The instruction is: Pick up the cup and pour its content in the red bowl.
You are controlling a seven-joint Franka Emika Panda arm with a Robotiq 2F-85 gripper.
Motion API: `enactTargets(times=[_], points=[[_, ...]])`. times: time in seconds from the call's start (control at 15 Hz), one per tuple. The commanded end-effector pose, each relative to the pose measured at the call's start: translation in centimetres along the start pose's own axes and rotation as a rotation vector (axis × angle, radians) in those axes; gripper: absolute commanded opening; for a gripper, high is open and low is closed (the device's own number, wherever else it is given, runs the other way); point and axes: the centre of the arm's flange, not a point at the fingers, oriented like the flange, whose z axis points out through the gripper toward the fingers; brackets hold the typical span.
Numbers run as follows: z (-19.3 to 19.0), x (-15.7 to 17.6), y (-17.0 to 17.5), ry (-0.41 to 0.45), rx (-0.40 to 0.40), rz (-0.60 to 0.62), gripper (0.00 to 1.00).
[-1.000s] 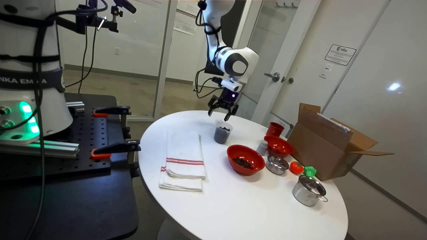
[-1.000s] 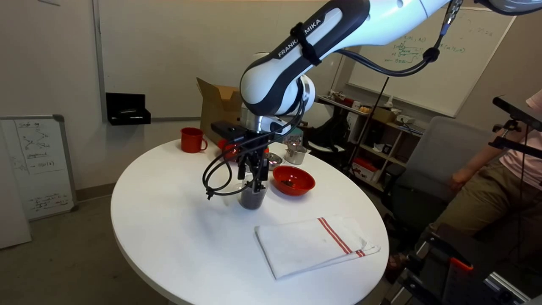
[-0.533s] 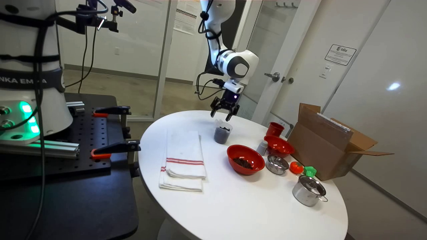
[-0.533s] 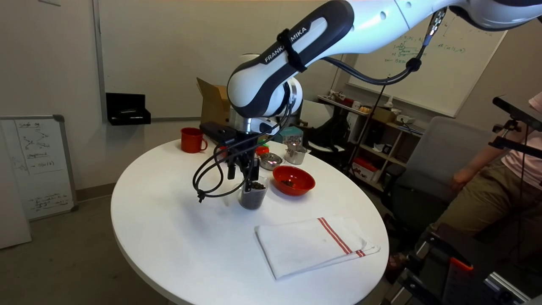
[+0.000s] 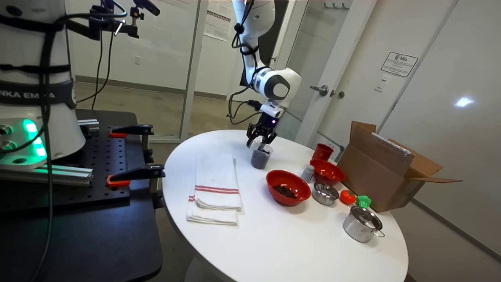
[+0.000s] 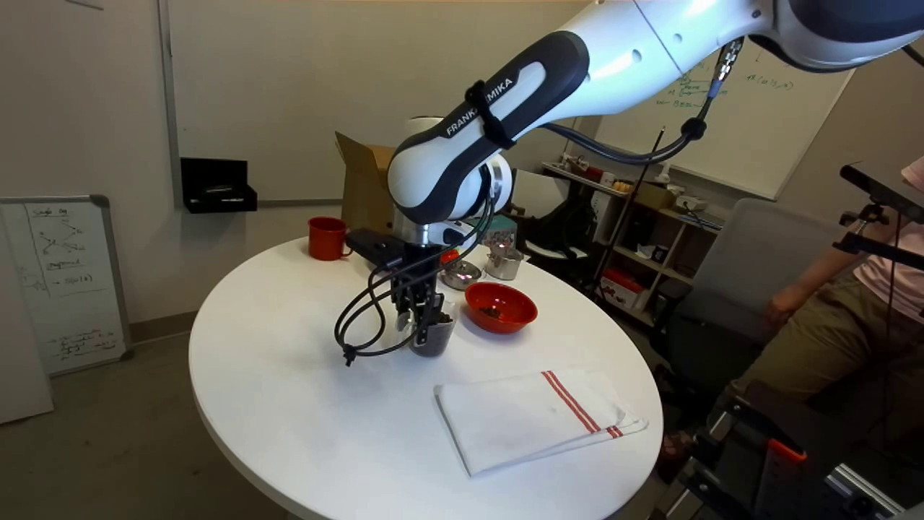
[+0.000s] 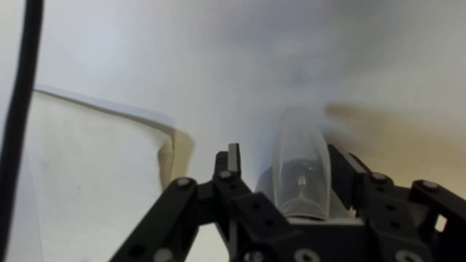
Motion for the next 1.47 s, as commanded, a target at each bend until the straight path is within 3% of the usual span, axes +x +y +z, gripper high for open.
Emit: enactTargets(times=[0.0, 0.07, 0.13, 0.27, 0.6, 0.67, 0.73, 0.87, 1.33, 1.4], points=[[-0.2, 0.2, -0.5, 0.006, 0.003, -0.004, 0.31], [-0.2, 0.2, -0.5, 0.006, 0.004, -0.004, 0.22], [-0.3, 0.2, -0.5, 0.004, 0.002, -0.004, 0.64], [-0.8, 0.1, -0.4, -0.002, 0.009, -0.009, 0.61], [-2.7, -0.6, -0.4, -0.005, 0.038, -0.021, 0.95], [-2.9, -0.6, -0.4, -0.003, 0.043, -0.020, 0.84], [-3.1, -0.7, -0.4, -0.002, 0.045, -0.021, 0.59], [-3.2, -0.7, -0.5, -0.006, 0.045, -0.022, 0.56], [-3.3, -0.4, -0.3, -0.009, 0.044, -0.015, 0.05], [-3.3, -0.4, -0.3, -0.009, 0.045, -0.013, 0.05]])
